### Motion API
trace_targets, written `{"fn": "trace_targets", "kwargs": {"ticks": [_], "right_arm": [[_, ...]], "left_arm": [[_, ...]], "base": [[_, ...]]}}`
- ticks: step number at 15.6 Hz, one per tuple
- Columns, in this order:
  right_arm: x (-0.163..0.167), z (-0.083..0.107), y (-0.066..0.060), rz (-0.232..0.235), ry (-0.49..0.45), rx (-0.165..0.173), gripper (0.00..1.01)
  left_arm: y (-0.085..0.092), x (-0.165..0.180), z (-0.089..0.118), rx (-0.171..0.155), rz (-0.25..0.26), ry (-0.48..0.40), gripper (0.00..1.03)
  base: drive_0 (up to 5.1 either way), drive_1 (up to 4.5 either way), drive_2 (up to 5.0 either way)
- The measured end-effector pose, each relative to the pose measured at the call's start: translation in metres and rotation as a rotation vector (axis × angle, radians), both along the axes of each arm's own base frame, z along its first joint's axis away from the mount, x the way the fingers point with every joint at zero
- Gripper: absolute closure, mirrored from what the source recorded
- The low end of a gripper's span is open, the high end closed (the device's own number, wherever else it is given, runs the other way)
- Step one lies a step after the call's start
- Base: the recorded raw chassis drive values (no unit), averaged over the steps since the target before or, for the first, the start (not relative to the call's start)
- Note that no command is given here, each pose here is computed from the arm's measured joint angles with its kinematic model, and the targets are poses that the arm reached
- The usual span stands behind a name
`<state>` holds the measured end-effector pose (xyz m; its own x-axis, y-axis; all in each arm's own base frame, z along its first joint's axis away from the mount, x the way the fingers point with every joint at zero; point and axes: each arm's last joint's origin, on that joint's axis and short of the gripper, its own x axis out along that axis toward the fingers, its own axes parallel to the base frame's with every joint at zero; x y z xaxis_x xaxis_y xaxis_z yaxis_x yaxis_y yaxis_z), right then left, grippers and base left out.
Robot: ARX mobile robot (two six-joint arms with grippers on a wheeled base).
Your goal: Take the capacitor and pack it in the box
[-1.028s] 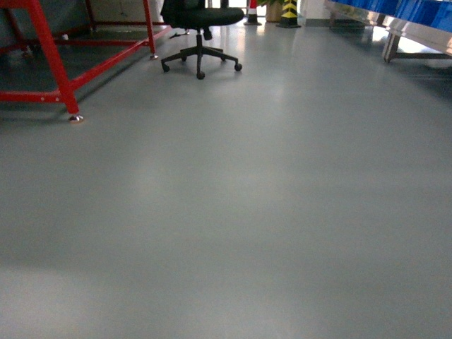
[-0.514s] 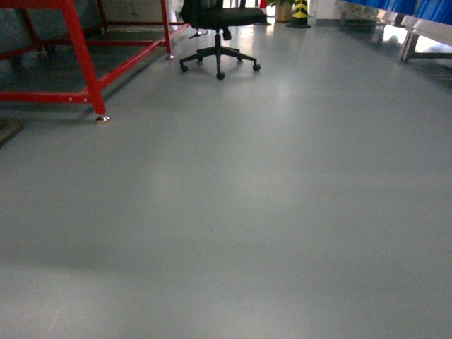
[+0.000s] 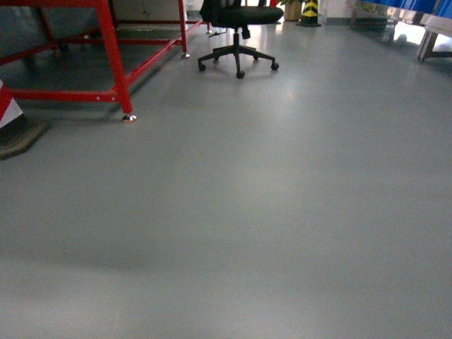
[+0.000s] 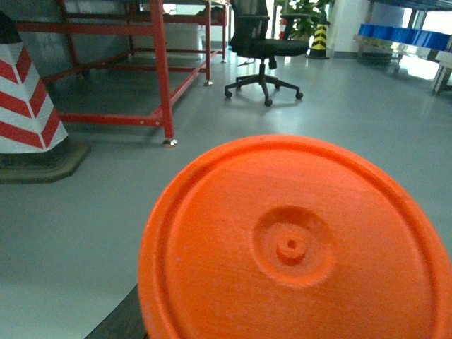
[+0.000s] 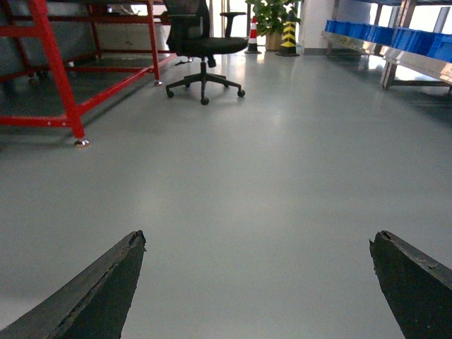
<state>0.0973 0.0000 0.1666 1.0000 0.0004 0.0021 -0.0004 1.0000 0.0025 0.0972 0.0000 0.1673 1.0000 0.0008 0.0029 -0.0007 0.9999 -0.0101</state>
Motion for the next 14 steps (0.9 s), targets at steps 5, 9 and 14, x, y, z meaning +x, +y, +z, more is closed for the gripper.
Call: {"fn": "trace_targets", "kwargs": {"ticks": [5, 9, 14], "right_arm": [[0.0, 0.0, 0.0, 0.0, 0.0, 0.0, 0.03], [0.0, 0.0, 0.0, 0.0, 0.0, 0.0, 0.03], [0.0, 0.0, 0.0, 0.0, 0.0, 0.0, 0.03]], "left_arm": [[0.0, 0.0, -0.0002, 0.0, -0.001, 0.002, 0.59], [0.0, 0.0, -0.0002, 0.0, -0.001, 0.002, 0.59], [0.0, 0.0, -0.0001, 0.0, -0.002, 0.002, 0.59]], "base": [[-5.0, 2.46, 2.5], [-5.0, 2.46, 2.5], [-5.0, 2.46, 2.5]]}}
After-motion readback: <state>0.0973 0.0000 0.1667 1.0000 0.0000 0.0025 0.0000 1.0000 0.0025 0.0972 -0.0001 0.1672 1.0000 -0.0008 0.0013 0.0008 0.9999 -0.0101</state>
